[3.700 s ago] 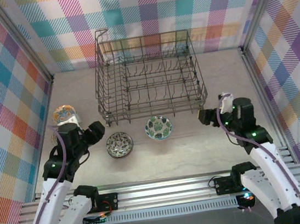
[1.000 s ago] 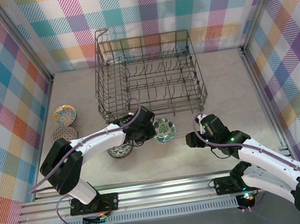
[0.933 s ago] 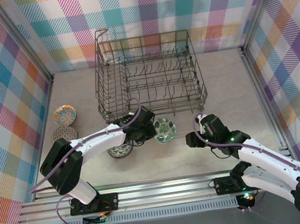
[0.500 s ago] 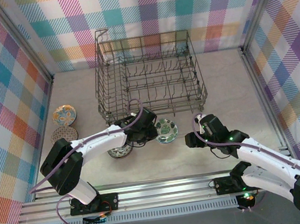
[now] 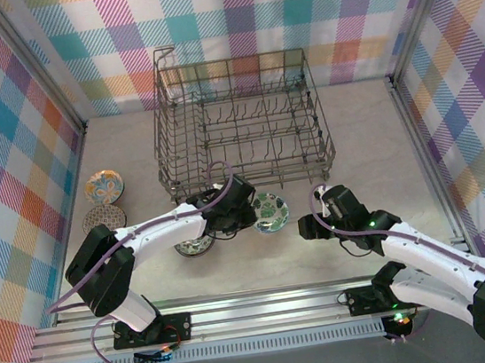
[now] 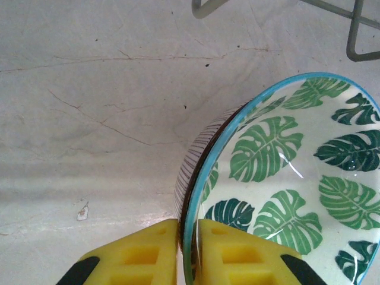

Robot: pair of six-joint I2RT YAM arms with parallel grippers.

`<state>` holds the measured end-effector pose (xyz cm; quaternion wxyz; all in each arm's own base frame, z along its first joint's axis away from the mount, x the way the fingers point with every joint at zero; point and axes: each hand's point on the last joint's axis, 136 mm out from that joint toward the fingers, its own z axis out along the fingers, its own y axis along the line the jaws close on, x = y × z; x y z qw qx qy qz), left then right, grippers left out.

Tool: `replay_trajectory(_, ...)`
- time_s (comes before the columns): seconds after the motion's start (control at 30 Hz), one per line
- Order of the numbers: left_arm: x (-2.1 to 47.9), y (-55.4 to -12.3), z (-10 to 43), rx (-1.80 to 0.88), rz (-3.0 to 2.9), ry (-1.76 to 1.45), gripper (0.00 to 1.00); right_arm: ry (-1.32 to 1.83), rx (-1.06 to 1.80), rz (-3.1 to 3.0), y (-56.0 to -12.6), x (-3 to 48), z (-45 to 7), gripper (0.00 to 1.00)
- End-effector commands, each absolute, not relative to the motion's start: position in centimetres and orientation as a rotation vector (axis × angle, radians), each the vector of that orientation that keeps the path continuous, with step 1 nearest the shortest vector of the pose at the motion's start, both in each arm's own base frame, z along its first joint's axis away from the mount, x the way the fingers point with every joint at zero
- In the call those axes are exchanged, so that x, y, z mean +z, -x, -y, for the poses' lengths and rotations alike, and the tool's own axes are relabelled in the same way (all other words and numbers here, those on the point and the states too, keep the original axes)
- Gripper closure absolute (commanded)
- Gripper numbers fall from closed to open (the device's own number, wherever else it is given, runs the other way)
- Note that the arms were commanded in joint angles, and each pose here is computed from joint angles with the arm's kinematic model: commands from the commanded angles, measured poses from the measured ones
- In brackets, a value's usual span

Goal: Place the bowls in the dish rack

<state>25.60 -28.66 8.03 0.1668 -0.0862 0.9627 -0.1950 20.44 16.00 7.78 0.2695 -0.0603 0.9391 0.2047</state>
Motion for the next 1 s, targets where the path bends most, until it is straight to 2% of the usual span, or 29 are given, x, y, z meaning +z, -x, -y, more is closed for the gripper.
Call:
replay_trajectory(0.0,9.46,-25.61,29.72,-0.589,-2.715,0.212,0.84,0.149,0.554,-2.531,-20.53,7.61,-16.09,0.3)
replay_trajectory(0.13,9.57,-25.55,29.81,-0.59,-2.718,0.207,0.83,0.151,0.556,-2.53,-20.6,7.63,-16.17,0.3)
replay_trajectory(0.2,9.68,-25.57,29.75,-0.588,-2.715,0.209,0.76,0.153,0.557,-2.53,-20.61,7.61,-16.2,0.3)
replay_trajectory(0.4,9.74,-25.59,29.61,-0.584,-2.711,0.212,0.76,0.157,0.557,-2.539,-20.66,7.35,-16.36,0.3)
replay_trajectory(0.53,9.41,-25.58,29.82,-0.588,-2.719,0.209,0.79,0.157,0.558,-2.545,-20.67,7.19,-16.42,0.3)
replay_trajectory(0.97,9.73,-25.57,29.99,-0.622,-2.704,0.217,0.97,0.15,0.56,-2.544,-20.58,7.24,-16.34,0.29)
